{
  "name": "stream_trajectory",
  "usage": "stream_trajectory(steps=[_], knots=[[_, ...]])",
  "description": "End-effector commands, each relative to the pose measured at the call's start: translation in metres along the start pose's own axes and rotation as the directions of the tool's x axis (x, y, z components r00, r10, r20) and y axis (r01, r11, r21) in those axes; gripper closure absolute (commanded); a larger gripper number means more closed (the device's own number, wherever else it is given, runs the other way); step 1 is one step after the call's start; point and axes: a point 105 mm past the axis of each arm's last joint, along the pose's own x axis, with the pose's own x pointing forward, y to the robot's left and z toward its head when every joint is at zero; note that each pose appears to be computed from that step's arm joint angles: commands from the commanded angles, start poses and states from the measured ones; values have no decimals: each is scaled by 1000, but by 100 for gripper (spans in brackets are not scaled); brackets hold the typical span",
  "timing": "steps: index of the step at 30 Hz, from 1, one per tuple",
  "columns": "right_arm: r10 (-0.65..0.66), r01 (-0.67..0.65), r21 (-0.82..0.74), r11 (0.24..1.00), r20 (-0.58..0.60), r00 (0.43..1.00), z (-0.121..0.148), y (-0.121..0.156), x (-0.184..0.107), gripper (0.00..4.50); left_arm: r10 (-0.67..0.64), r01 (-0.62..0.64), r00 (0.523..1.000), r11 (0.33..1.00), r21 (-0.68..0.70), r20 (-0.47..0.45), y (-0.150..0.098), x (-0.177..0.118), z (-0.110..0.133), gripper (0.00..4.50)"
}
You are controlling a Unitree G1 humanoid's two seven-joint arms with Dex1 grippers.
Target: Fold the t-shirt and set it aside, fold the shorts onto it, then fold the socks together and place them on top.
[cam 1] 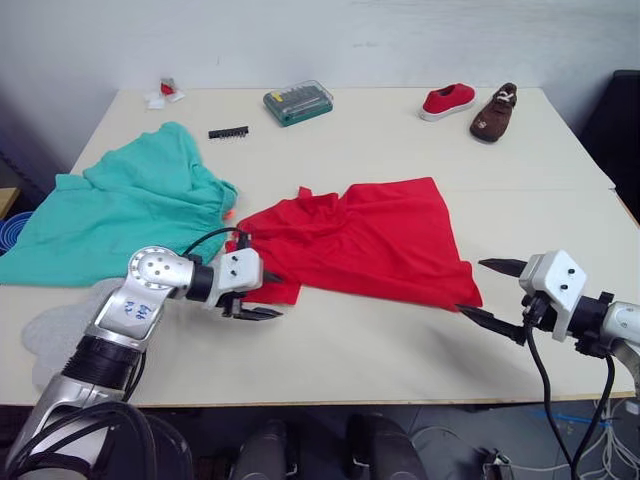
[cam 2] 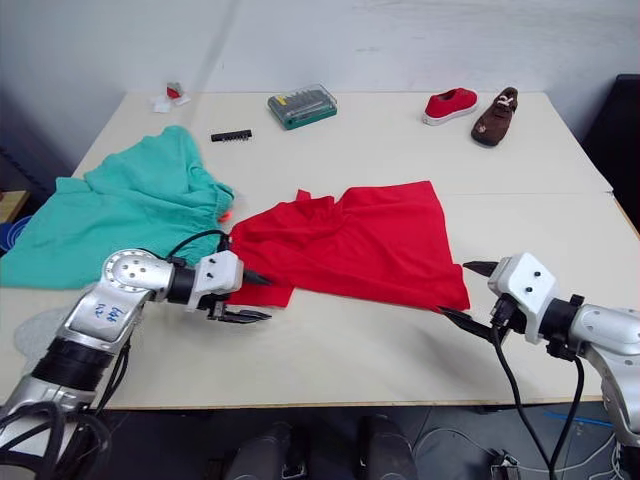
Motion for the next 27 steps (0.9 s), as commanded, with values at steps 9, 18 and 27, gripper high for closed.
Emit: stream_trajectory(steps=[9, 18, 27], knots=[[42, -41, -19, 999, 28, 999, 8, 12, 4, 0, -3, 6, 997, 999, 39, -73, 9, 23, 9, 320], [146, -148, 28, 989, 71, 987, 19, 25, 0, 0, 3, -1, 996, 1000, 25, -88, 15, 20, 8, 447], [114, -125, -71, 990, -140, 984, -18, 3, -10, 0, -107, 105, 994, 993, -50, -33, -6, -13, 18, 447]])
